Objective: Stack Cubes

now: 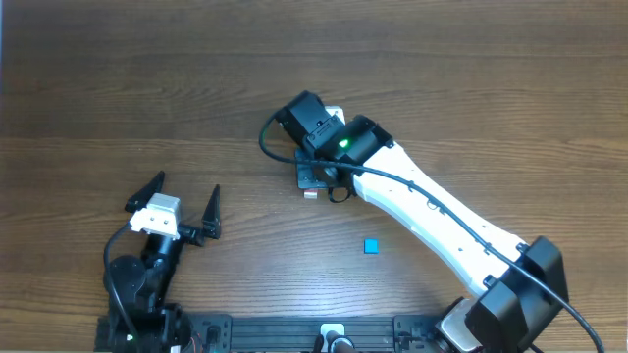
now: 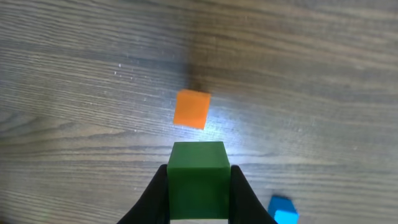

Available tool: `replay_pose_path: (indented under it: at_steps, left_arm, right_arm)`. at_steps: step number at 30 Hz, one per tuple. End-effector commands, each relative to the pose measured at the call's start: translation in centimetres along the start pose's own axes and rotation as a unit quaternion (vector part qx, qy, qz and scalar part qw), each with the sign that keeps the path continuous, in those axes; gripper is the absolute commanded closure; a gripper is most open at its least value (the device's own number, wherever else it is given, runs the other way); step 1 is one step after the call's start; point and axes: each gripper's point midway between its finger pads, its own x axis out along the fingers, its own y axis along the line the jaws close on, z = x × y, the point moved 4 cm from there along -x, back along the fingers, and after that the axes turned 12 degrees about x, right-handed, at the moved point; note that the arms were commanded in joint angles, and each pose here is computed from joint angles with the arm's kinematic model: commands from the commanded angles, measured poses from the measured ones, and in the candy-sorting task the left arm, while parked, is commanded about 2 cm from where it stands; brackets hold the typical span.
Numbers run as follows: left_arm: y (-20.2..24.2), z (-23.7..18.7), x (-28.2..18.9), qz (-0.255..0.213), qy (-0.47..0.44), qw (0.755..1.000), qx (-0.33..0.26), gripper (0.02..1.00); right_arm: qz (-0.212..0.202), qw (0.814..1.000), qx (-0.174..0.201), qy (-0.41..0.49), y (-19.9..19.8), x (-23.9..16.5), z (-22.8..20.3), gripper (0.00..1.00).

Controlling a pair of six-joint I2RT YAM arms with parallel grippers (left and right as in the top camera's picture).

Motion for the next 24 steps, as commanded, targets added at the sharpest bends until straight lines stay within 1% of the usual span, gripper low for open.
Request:
replay_pose_path:
  at_steps: [1,4,12,24]
  left_arm:
    - [-0.1,-0.1,0.0,-0.003,-0.001,1.0,0.006,0.018]
    - [-0.1,-0.1,0.0,-0.003,-0.002,1.0,0.006,0.02]
    - [-0.1,-0.1,0.0,-0.003,-0.002,1.0,0.005,0.02]
    - [-0.1,-0.1,0.0,-0.003,-0.002,1.0,0.006,0.018]
  right_arm:
    - [-0.019,0.999,0.044,0.009,0.6,1.3,-0.2,0.989]
    - [-0.027,0.998,0.049,0.017,1.0,2.2,-0.1,0.989]
    - [-0.034,0.998,0.046,0.029,2.7,3.6,0.7,0.989]
    - [-0.043,0.997,0.048,0.034,2.8,4.9,0.8,0.991]
